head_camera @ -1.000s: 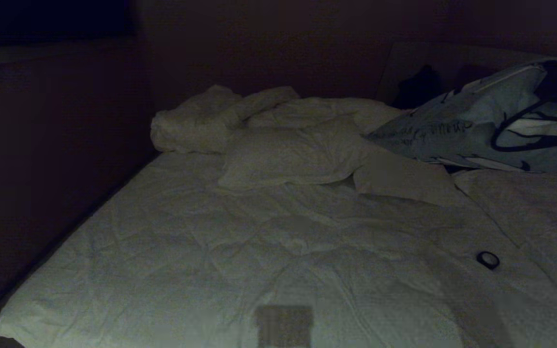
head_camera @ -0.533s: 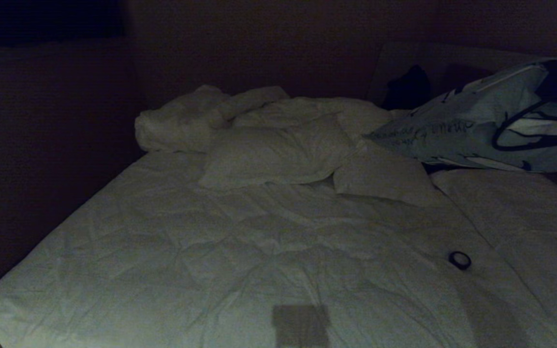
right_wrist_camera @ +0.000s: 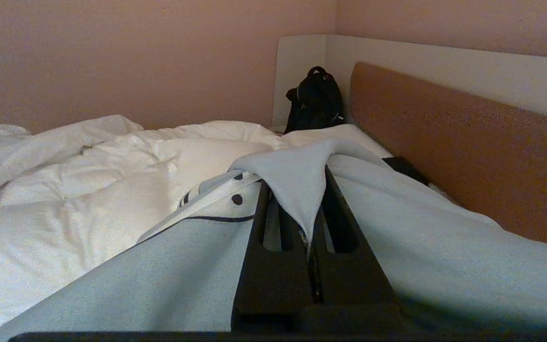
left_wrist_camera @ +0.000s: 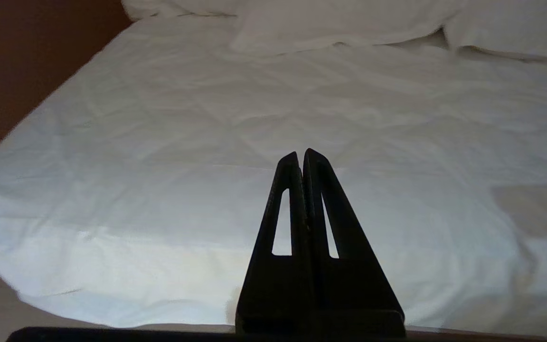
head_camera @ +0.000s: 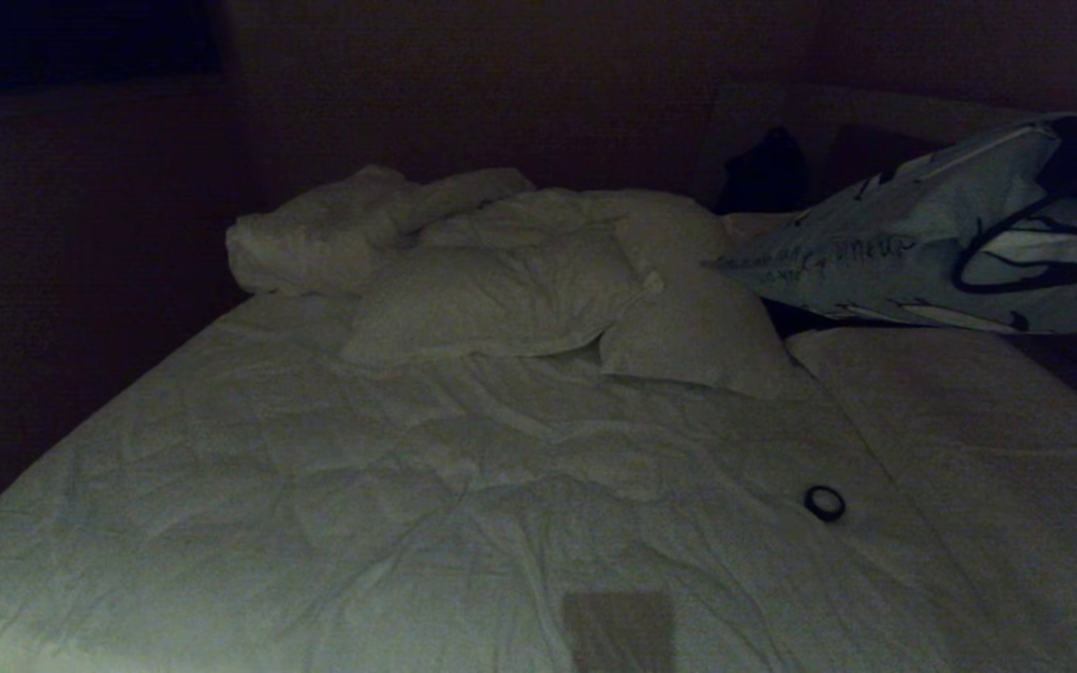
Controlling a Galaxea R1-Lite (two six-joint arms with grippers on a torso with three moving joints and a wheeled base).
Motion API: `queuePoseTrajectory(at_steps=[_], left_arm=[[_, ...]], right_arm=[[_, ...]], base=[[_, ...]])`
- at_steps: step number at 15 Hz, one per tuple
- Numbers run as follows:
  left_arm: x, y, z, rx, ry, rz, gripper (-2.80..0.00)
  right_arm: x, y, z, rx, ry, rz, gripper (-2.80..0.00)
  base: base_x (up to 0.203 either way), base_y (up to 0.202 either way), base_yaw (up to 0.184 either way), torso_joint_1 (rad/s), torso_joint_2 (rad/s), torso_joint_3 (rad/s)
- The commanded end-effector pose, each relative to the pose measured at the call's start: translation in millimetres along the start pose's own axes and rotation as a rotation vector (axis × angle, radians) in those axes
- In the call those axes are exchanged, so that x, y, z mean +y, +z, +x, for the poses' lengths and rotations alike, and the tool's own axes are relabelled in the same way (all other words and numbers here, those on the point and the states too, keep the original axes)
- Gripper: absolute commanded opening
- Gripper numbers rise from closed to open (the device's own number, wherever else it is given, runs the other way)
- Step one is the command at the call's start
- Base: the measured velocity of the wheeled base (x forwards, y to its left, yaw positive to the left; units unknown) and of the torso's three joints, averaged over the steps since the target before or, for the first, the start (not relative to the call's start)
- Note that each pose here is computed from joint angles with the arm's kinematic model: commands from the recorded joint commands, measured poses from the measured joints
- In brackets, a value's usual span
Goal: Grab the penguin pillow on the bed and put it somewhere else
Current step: Move to the head of the bed, then place the pillow at the bedside
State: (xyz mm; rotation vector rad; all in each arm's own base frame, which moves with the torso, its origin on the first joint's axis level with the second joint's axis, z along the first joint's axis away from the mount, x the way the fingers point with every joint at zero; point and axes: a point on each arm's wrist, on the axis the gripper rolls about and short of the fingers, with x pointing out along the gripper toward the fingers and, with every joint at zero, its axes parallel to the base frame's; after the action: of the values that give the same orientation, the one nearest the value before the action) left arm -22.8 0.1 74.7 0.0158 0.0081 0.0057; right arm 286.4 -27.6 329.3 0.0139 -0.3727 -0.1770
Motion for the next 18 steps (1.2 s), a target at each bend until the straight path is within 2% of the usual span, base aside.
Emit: queuePoseTrajectory(at_steps=[1,6,10,13,18], left_arm=[[0.0,0,0,0.0,0.0,0.0,-2.8],[0.0,0,0,-0.003,0.0,-0.011,-2.8],[0.0,0,0,-0.002,-0.001,-0.014,-2.8],[0.0,0,0,-0.003,-0.001,-0.014,-2.8],[0.0,0,0,-0.002,-0.001,-0.014,-2.8]], right_arm=[[0,-1,1,0.0,0.005,0.0,-2.8],[0,-4,2,0.009,0.008,0.0,-2.8],[-10,-11,10,0.02,-0.012,-0.014,-2.8],[-32,-26,23,0.051,-0.015,-0.037,-2.8],[-84,-71,55,0.135,-0.039,-0.069,-2.8]], base=[[0.0,-0.193,0.003,-0.001,0.0,0.002],[0.0,-0.174,0.0,0.003,0.0,0.001],[0.0,-0.016,0.0,0.002,0.0,0.001],[0.0,0.0,0.0,0.0,0.0,0.0],[0.0,0.0,0.0,0.0,0.0,0.0]])
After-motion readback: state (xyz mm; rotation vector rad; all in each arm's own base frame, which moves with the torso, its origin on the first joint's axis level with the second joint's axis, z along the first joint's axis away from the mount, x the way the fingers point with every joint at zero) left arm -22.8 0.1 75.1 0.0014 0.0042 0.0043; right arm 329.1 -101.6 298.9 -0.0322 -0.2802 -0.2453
